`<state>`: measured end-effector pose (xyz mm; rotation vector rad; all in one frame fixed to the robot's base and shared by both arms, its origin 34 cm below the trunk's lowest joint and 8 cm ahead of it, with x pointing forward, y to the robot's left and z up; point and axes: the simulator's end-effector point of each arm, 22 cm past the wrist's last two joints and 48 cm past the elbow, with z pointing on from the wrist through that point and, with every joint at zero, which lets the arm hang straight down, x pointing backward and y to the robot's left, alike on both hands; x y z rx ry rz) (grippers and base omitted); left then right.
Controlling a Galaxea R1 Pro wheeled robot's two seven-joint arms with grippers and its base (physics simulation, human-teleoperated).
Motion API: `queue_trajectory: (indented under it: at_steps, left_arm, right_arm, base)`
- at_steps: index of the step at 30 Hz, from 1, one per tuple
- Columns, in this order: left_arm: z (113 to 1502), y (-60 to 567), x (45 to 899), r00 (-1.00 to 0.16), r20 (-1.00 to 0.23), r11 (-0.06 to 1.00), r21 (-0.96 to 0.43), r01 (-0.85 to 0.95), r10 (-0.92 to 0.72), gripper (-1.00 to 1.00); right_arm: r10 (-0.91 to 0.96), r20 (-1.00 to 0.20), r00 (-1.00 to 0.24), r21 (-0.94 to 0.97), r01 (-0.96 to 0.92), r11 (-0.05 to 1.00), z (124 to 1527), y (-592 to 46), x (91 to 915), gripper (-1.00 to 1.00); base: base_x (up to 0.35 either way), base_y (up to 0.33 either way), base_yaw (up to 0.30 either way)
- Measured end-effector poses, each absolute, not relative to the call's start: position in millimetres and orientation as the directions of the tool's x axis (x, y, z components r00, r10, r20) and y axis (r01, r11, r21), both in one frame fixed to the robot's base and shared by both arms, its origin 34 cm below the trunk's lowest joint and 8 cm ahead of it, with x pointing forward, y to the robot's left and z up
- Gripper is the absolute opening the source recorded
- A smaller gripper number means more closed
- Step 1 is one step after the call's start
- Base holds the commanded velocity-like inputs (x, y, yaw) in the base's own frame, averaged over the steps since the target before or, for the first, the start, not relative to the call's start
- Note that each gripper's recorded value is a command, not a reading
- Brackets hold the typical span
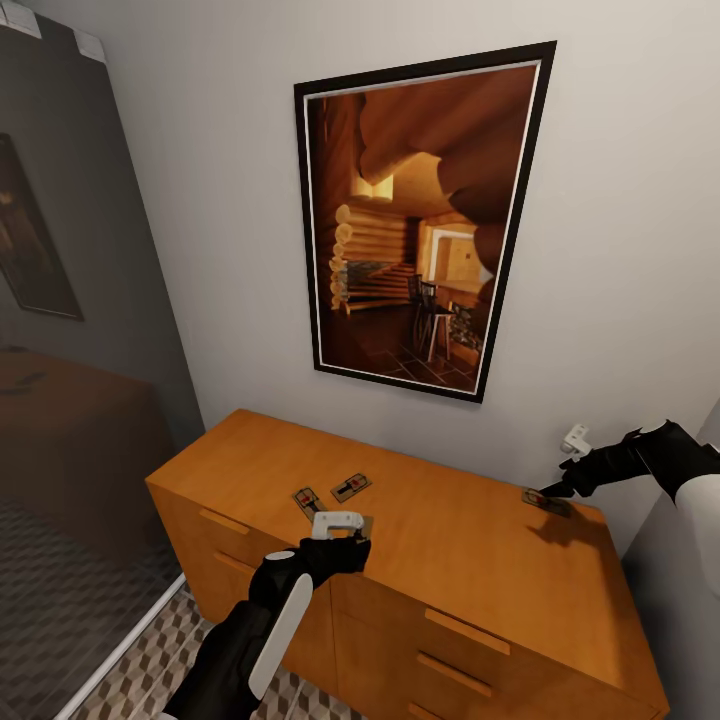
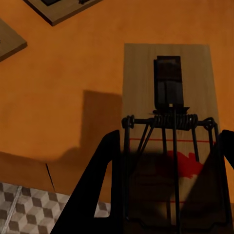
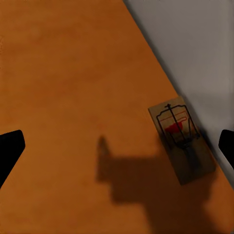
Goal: Take the four mousetraps from the cabinet in the bathroom and place them on the bathroom floor. Make sure all four end up on the same floor surface, and ensure that at least two of them are either under or directly next to the same bathroom sink.
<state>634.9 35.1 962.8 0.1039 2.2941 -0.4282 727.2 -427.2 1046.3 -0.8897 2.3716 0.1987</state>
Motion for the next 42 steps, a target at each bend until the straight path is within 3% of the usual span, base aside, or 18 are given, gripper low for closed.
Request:
queue_trajectory:
  at_steps: [32,42]
  left_arm:
    - [966,19,629,-0.684,-0.729,0.934,-0.256,0.251,-0.016,-1.0]
    - [965,19,628,-0.684,-0.729,0.934,-0.252,0.252,-0.012,-1.0]
  right_arm:
    - [-0.55,-0.578,-0.603,-0.066,-0.637,0.768,1046,-428,728,1.0]
    - [-0.55,-0.578,-0.603,-0.067,-0.637,0.768,1046,-428,728,1.0]
  base:
    - [0.0,0.0,0.0]
    - [0.132,-0.04,0.0]
